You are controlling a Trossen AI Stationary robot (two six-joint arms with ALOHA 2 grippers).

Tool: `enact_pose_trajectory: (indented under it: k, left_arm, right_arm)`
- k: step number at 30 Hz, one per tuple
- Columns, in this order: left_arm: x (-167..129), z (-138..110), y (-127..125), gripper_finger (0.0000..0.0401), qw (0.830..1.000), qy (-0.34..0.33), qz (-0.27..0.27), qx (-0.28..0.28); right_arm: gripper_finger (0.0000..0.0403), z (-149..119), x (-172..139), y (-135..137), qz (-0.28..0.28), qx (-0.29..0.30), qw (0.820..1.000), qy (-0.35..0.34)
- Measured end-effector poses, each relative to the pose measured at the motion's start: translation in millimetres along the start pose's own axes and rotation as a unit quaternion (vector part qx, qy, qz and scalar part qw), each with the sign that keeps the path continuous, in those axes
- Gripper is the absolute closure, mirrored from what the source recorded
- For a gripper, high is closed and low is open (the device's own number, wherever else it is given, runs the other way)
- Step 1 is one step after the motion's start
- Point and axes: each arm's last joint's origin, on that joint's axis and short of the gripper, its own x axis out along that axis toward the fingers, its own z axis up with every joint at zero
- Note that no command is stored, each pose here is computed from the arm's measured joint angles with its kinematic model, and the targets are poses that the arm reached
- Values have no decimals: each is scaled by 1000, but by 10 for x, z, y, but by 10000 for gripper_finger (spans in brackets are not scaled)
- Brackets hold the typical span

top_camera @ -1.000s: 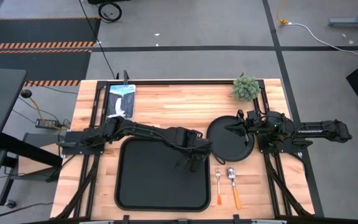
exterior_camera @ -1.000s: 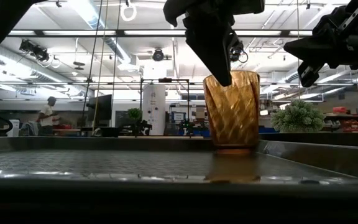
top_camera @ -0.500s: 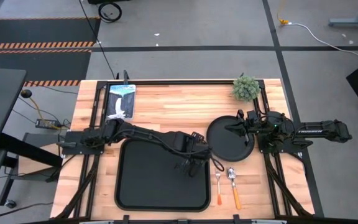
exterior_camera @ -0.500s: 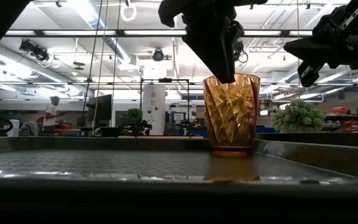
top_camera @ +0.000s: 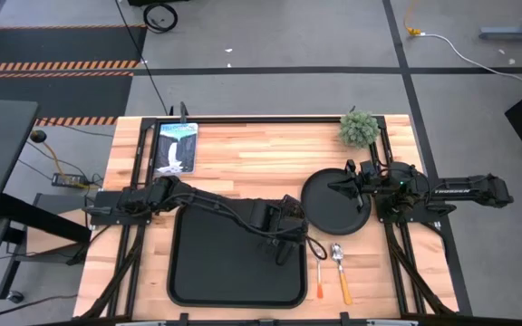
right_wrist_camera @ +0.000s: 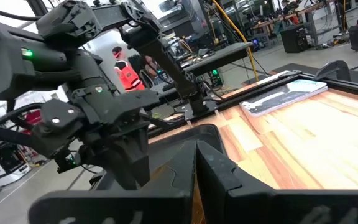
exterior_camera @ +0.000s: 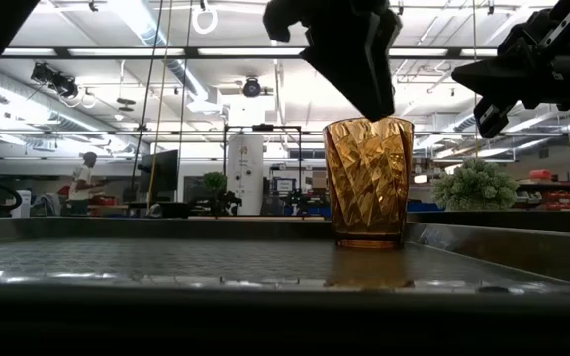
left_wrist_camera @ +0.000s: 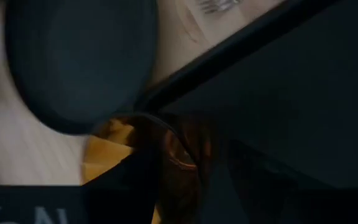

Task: Pick and place plate/cup/fork/spoon on tray
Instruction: Put the black plate on the bottom of the orange cup on the black tray

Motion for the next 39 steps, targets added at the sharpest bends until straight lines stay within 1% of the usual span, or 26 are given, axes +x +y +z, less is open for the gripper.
enact_pose_trajectory:
  k: [4,8,11,14,17,18,20,23,27,33,36,39]
  left_arm:
    - [-35,91,-59,207,999,-22,35,11]
    - [-78,228,-99,210,996,-78,54,7]
    - [-112,326,-99,214,990,-123,68,-9]
    - [-68,389,-58,218,984,-157,81,-35]
    - [93,431,-37,223,978,-179,93,-51]
    - [143,412,-51,225,980,-169,90,-49]
    - [259,450,-60,228,976,-185,95,-62]
    - [366,457,-69,229,975,-187,97,-65]
    - [518,453,-114,229,977,-176,105,-58]
    - [563,468,-171,229,978,-168,120,-38]
    - [546,501,-160,230,974,-188,121,-42]
    - [466,556,-101,230,969,-207,131,-38]
  right_arm:
    - [383,0,0,0,0,0,1000,0]
    - [383,0,0,0,0,0,1000,0]
    - [383,0,0,0,0,0,1000,0]
    - [383,0,0,0,0,0,1000,0]
    - [383,0,0,0,0,0,1000,0]
    - [383,1,0,0,0,0,1000,0]
    - [383,-1,2,-2,-2,0,1000,0]
    - [383,3,6,1,1,0,1000,-2]
    - [383,5,9,0,1,0,1000,-3]
    - [383,7,9,2,1,-1,1000,-4]
    - [383,7,9,1,1,-1,1000,-4]
    - [383,8,9,2,1,-1,1000,-4]
